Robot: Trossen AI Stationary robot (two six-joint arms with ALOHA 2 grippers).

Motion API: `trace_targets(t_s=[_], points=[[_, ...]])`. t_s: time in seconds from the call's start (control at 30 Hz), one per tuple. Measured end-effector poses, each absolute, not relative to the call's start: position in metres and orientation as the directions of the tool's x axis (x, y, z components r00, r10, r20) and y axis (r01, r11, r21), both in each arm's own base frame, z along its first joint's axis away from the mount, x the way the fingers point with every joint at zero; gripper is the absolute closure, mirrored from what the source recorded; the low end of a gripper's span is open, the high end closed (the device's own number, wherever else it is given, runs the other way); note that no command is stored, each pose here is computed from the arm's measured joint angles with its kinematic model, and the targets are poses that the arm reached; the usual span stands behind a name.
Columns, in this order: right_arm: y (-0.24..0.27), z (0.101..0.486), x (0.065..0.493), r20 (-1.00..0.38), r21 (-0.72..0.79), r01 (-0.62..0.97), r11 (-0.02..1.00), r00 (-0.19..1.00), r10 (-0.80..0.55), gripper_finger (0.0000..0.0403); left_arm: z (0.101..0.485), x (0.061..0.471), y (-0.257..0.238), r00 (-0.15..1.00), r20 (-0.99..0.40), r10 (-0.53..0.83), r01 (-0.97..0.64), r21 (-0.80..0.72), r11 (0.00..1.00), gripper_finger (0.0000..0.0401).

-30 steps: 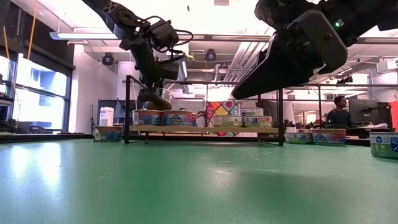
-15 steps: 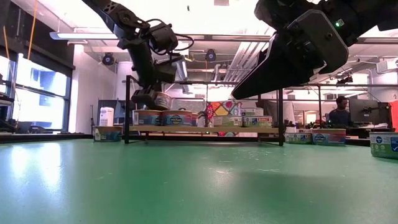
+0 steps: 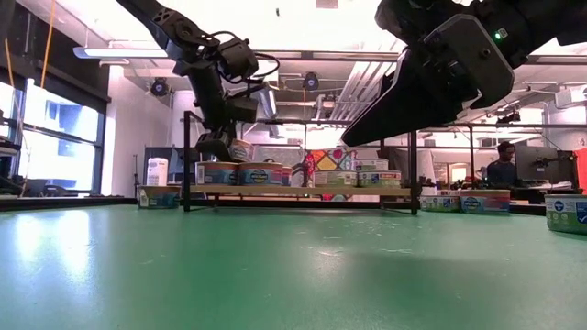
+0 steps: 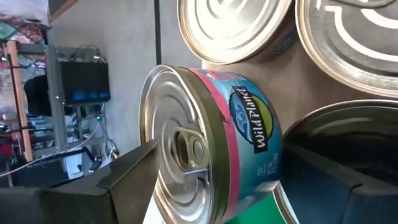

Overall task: Stack canned seafood by type on shelf
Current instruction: Stack the blue pink tuna can on top of the other blue pink tuna can on the shelf

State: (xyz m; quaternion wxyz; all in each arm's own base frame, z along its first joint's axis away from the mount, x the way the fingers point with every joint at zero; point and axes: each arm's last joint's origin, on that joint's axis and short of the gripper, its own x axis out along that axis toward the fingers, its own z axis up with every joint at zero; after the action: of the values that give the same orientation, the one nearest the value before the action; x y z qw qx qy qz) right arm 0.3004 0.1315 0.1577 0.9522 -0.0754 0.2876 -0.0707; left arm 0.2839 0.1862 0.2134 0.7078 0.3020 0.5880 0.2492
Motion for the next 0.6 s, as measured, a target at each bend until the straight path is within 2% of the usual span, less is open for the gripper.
trace_targets(t_s=[0.47, 0.6], points=[[0.131, 0.158, 0.300, -0.537, -0.185, 0.092, 0.979, 0.825, -0.179, 0.0165, 0.214, 0.286, 0.176, 0.180, -0.696, 0.695, 0.035, 0.711, 0.703, 0.0101], [0.131, 0.158, 0.300, -0.537, -0.184, 0.092, 0.979, 0.825, -0.178, 0.0165, 0.213, 0.285, 0.174, 0.170, -0.706, 0.687, 0.048, 0.703, 0.710, 0.0114]])
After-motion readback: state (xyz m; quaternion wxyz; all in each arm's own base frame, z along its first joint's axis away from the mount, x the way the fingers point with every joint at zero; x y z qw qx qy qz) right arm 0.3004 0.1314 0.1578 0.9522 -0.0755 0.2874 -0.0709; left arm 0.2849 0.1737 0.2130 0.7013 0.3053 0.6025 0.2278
